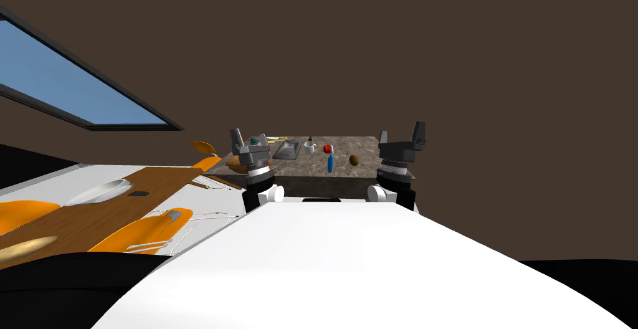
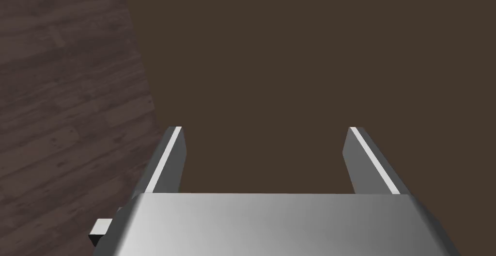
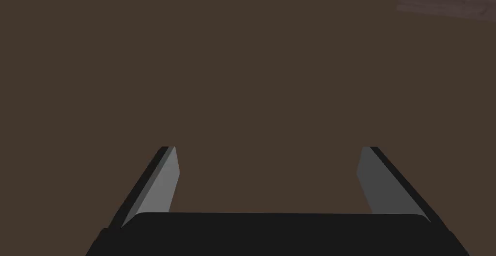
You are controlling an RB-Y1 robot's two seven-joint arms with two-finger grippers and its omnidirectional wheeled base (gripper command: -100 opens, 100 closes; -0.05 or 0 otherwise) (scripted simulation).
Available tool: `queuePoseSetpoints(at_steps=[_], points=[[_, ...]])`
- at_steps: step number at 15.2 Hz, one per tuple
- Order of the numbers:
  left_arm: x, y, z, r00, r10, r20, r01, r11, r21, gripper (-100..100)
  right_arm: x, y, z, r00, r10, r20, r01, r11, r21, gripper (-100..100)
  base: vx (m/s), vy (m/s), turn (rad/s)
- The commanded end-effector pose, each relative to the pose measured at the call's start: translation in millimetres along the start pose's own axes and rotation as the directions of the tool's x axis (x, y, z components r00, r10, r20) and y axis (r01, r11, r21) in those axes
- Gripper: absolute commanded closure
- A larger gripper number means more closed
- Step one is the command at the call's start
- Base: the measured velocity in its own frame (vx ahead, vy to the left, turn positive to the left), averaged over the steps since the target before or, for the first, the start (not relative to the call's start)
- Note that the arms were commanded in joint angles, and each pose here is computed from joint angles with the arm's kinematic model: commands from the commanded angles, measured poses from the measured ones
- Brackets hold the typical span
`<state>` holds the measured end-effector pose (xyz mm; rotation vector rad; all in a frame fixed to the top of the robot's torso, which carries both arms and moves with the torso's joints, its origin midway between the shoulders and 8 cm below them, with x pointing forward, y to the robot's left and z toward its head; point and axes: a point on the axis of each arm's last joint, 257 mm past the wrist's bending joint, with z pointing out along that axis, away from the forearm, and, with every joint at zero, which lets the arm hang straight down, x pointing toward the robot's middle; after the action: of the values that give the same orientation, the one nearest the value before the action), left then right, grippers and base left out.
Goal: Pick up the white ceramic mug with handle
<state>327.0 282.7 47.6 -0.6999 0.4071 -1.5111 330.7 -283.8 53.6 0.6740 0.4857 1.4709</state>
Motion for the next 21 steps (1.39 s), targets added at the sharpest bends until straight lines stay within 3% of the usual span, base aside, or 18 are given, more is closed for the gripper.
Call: queuePoseSetpoints(at_steps=[1,7,8,11,15,16,17,18,19,20,21], points=[[2.0,10.5,-0.6,0.999,0.011,-0.038,-0.012,0.999,-0.032,-100,0.0,0.0,0.0,1.000,0.000,0.000,0.000,1.000,0.000,0,-0.006,-0.002,-0.058],[-1.9,49.2,-3.3,0.993,0.038,-0.115,-0.054,0.989,-0.139,-100,0.0,0.0,0.0,1.000,0.000,0.000,0.000,1.000,0.000,0,-0.021,0.002,-0.115],[-7.7,66.4,-4.5,0.990,0.047,-0.130,-0.070,0.980,-0.184,-100,0.0,0.0,0.0,1.000,0.000,0.000,0.000,1.000,0.000,0,-0.030,0.002,-0.130],[-14.9,85.4,-5.8,0.986,0.062,-0.158,-0.099,0.967,-0.234,-100,0.0,0.0,0.0,1.000,0.000,0.000,0.000,1.000,0.000,0,-0.029,-0.001,-0.143],[-39.3,125.6,-7.8,0.978,0.096,-0.186,-0.156,0.928,-0.339,-100,0.1,0.0,0.1,1.000,0.000,0.000,0.000,1.000,0.000,0,-0.032,-0.003,-0.196],[-39.3,125.7,-7.8,0.978,0.096,-0.186,-0.156,0.927,-0.340,-100,0.0,0.0,0.0,1.000,0.000,0.000,0.000,1.000,0.000,0,-0.027,0.003,-0.052],[-55.2,143.1,-7.2,0.974,0.117,-0.196,-0.186,0.905,-0.382,-100,0.0,0.0,0.0,1.000,0.000,0.000,0.000,1.000,0.000,0,-0.029,0.001,-0.194],[-56.4,145.9,-8.3,0.974,0.118,-0.194,-0.187,0.900,-0.394,-100,0.1,0.0,0.0,1.000,0.000,0.000,0.000,1.000,0.000,0,-0.030,0.003,-0.182],[-69.3,153.5,-1.2,0.970,0.135,-0.202,-0.209,0.888,-0.409,-100,0.0,0.0,0.0,1.000,0.000,0.000,0.000,1.000,0.000,0,-0.034,0.001,-0.236],[-75.8,163.5,-7.0,0.970,0.142,-0.199,-0.218,0.871,-0.440,-100,0.1,0.0,0.1,1.000,0.000,0.000,0.000,1.000,0.000,0,-0.036,0.002,-0.225],[-76.9,165.4,-8.1,0.970,0.143,-0.197,-0.219,0.868,-0.447,-100,0.0,0.0,0.0,1.000,0.000,0.000,0.000,1.000,0.000,0,-0.024,0.002,-0.074]])
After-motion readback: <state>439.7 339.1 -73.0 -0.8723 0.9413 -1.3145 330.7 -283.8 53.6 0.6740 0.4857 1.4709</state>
